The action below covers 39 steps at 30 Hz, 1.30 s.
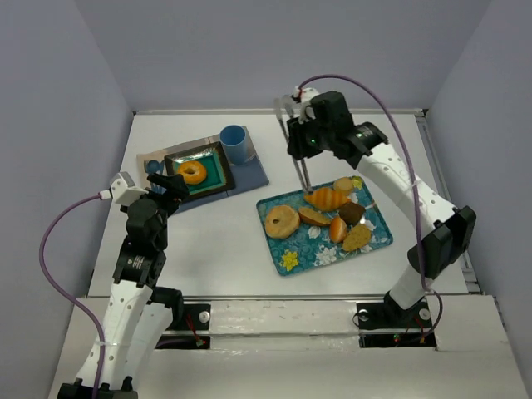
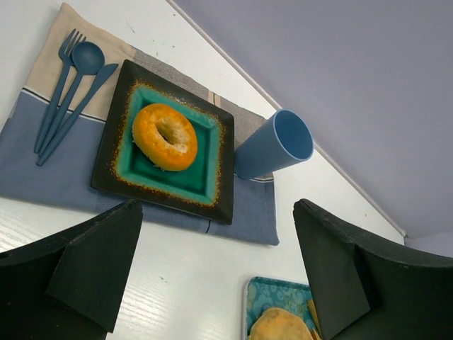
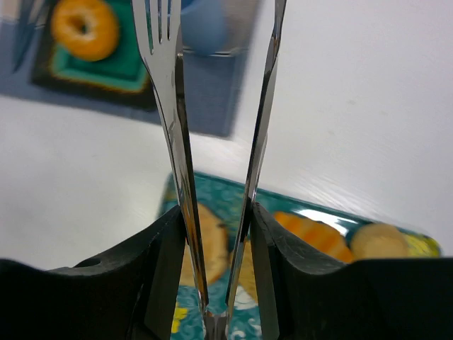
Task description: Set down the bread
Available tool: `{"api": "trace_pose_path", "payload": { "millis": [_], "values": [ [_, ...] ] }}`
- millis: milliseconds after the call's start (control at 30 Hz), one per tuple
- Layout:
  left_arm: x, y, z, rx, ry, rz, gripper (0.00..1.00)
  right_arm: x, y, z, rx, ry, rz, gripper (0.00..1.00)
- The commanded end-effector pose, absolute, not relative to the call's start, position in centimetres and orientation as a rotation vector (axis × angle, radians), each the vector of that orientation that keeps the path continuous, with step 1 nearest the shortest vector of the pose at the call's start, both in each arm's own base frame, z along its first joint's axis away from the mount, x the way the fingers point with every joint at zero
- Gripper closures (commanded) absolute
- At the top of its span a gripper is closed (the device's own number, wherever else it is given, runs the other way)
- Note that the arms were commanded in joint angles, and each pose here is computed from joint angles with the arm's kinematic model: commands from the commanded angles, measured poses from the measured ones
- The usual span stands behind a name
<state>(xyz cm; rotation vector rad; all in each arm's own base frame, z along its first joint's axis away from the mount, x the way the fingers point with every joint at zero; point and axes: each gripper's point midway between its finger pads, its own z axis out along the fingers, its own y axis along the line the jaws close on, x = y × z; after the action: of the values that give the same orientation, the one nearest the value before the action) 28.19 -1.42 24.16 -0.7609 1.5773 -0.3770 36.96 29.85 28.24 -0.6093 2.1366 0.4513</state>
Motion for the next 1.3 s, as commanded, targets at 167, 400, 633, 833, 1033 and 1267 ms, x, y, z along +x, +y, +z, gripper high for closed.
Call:
{"api": "trace_pose_path", "payload": {
  "millis": [167,400,633,833,1033,1267],
  "values": [
    [28.6,-1.0,24.2,-0.778,1.562,-0.353,0.01,42.6,8.4,25.7,-0.165,2.239,0.075,0.53],
    [28.8,-1.0,24.0,-0.779,1.57,-0.345,0.01,46.1,-2.7,17.2,0.007,2.447,-0.053,0.5],
    [28.8,-0.9,24.0,-0.776,1.569,-0.341,0.01,50.3,-8.6,10.9,0.139,2.559,-0.139,0.41],
    [29.2,-0.8,23.6,-0.782,1.585,-0.321,0.01,50.6,-10.6,7.3,0.233,2.627,-0.196,0.18],
    [29.4,-0.7,23.2,-0.79,1.607,-0.299,0.01,50.7,-10.9,11.8,0.287,2.525,-0.191,0.0],
    [29.4,-0.5,23.1,-0.801,1.623,-0.277,0.01,48.6,-10.1,20.2,0.463,2.241,-0.131,0.0]
  ]
}}
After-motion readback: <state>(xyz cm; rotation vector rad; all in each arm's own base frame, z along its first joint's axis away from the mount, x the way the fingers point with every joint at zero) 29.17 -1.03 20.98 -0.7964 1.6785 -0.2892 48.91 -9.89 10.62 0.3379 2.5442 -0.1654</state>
